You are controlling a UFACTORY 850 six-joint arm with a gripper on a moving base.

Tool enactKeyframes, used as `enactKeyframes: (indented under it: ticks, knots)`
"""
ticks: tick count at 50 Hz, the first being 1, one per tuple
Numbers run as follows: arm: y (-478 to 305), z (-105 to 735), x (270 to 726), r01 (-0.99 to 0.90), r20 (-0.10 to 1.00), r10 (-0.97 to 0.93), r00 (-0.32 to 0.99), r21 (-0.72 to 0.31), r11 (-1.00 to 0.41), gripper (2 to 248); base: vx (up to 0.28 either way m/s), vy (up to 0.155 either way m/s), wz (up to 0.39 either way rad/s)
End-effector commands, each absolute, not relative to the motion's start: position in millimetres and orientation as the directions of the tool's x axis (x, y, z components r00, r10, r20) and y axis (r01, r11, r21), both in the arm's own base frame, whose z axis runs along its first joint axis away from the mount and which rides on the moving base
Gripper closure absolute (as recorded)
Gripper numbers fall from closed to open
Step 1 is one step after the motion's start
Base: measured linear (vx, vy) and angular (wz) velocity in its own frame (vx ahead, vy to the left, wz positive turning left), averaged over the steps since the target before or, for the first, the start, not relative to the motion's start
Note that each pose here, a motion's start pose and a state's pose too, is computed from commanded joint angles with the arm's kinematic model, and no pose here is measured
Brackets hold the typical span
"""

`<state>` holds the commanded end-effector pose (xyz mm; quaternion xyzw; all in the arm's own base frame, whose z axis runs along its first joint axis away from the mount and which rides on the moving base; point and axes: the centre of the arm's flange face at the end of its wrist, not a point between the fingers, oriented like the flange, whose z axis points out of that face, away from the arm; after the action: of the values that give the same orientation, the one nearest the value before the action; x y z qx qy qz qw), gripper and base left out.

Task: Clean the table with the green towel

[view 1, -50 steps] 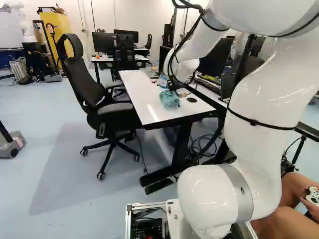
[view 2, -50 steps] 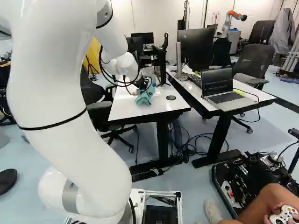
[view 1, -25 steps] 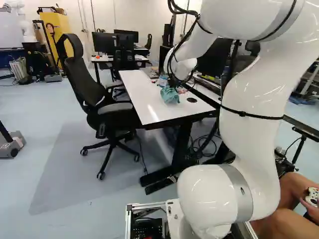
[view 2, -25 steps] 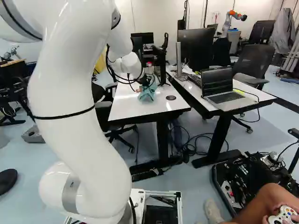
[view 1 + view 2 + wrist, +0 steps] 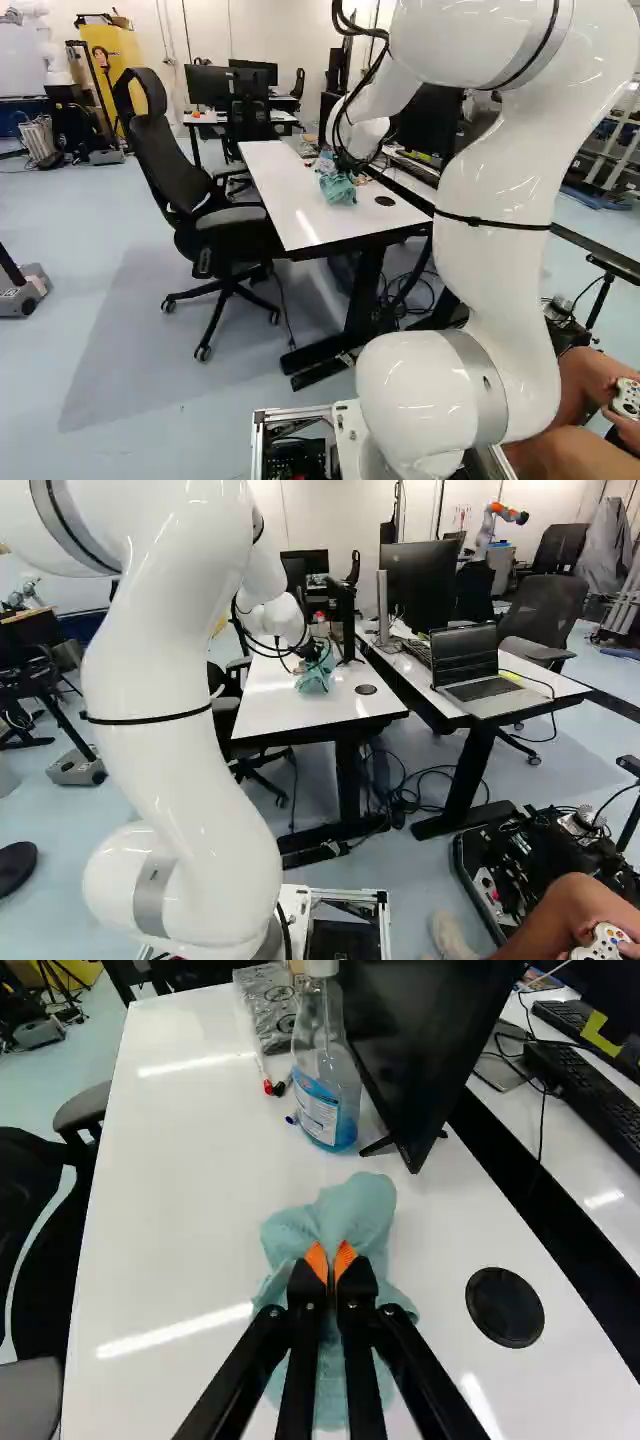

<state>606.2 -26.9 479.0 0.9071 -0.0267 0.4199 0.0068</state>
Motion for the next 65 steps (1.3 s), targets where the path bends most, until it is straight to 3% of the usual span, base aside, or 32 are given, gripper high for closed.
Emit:
enactKeyframes:
  ticks: [65]
  knots:
    - [-28, 419, 623, -0.055, 0.727, -0.044, 0.685, -0.009, -0.998, 222, 0.0, 0.0, 0.0]
